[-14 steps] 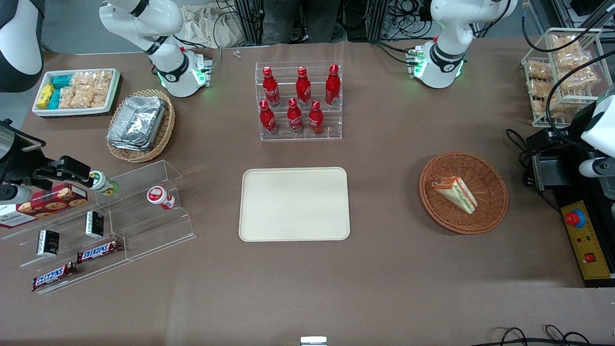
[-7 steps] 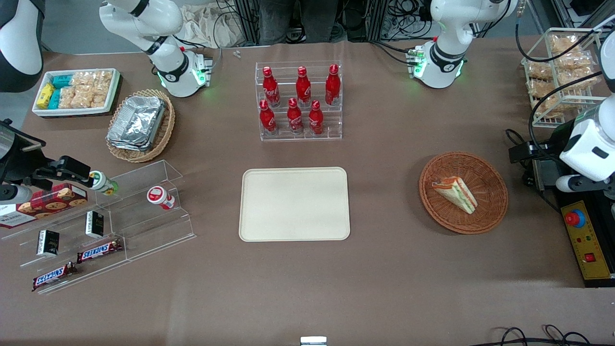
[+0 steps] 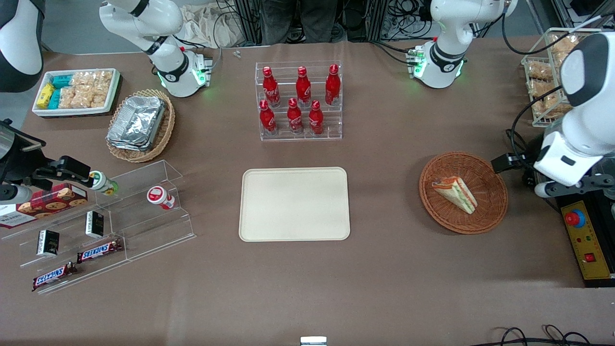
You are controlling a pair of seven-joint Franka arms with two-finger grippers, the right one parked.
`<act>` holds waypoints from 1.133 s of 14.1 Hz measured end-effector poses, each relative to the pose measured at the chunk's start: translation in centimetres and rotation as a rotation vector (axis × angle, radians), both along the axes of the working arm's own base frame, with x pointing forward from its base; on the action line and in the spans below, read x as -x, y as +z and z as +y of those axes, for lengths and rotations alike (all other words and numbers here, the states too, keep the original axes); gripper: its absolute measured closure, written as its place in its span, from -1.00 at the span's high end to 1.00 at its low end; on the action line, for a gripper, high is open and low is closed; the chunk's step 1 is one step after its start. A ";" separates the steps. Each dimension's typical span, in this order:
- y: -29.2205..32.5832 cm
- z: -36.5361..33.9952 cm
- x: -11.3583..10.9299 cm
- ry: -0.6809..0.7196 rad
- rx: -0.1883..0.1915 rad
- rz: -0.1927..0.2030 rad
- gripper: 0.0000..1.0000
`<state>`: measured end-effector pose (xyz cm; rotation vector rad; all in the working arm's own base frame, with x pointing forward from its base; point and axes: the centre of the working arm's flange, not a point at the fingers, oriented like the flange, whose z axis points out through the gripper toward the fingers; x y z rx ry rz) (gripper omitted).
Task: Place sandwich from basket to tray
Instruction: 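Lower the open left gripper over the wrapped sandwich in the basket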
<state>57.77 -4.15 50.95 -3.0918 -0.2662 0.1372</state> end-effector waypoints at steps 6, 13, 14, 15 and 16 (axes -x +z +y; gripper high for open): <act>-9.9 -0.5 1.7 0.264 -0.018 -0.025 0.91; -18.6 -0.3 2.2 0.495 -0.019 -0.040 0.93; -19.6 -0.3 2.5 0.517 -0.018 -0.045 0.92; -20.4 -0.2 2.8 0.536 -0.019 -0.043 0.89; -21.1 -0.2 3.0 0.547 -0.021 -0.036 0.89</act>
